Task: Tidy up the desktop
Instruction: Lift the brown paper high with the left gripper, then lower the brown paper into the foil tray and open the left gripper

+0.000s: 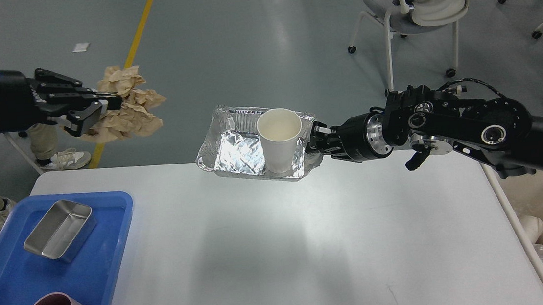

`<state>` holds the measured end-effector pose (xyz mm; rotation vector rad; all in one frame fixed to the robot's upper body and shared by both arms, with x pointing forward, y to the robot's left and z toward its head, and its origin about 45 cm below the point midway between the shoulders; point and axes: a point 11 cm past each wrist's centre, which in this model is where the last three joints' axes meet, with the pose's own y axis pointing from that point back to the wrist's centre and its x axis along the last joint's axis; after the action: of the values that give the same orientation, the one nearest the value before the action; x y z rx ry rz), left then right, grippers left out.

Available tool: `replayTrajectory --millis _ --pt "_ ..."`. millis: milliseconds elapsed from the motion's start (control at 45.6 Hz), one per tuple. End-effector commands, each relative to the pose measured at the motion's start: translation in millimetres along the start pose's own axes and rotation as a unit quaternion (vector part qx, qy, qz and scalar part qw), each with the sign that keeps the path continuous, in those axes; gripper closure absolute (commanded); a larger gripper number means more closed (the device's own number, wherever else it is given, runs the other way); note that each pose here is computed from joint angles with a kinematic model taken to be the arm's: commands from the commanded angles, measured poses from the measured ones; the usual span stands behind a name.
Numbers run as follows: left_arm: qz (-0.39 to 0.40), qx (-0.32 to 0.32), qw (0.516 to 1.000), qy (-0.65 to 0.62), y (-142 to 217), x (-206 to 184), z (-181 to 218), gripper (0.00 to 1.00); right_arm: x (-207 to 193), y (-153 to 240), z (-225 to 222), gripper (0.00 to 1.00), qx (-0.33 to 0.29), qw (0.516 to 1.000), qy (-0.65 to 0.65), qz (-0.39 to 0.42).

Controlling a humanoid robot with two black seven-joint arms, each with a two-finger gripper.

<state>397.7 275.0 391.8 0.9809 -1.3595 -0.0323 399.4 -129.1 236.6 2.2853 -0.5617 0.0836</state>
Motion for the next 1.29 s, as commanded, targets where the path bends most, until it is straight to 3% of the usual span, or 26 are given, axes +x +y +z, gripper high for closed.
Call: replayTrajectory --millis 0,504,789,942,1030,1271 --pt "-0.019 -0.017 0.999 -0.036 -22 13 12 0.94 0 1 -1 1.0 0.002 1.0 0.001 0.0" --pt "-0.045 -0.054 0.995 -0.07 -91 32 35 0.92 -1 4 -8 1.0 0.01 1.0 0.004 -0.001" --pt "-0.045 -0.049 0.995 -0.068 -103 35 37 0.75 -1 4 -10 1.0 0.013 1.0 0.004 -0.002" --pt "-0.039 -0.048 0.996 -0.068 -111 41 43 0.5 -1 4 -10 1.0 0.014 1.0 0.004 -0.002" --pt "-0.026 -0.05 0.997 -0.055 -112 45 45 0.08 -1 4 -10 1.0 0.014 1.0 0.004 -0.002" --pt "-0.004 -0.069 0.998 -0.016 -110 53 50 0.05 -1 4 -10 1.0 0.013 1.0 0.004 -0.001"
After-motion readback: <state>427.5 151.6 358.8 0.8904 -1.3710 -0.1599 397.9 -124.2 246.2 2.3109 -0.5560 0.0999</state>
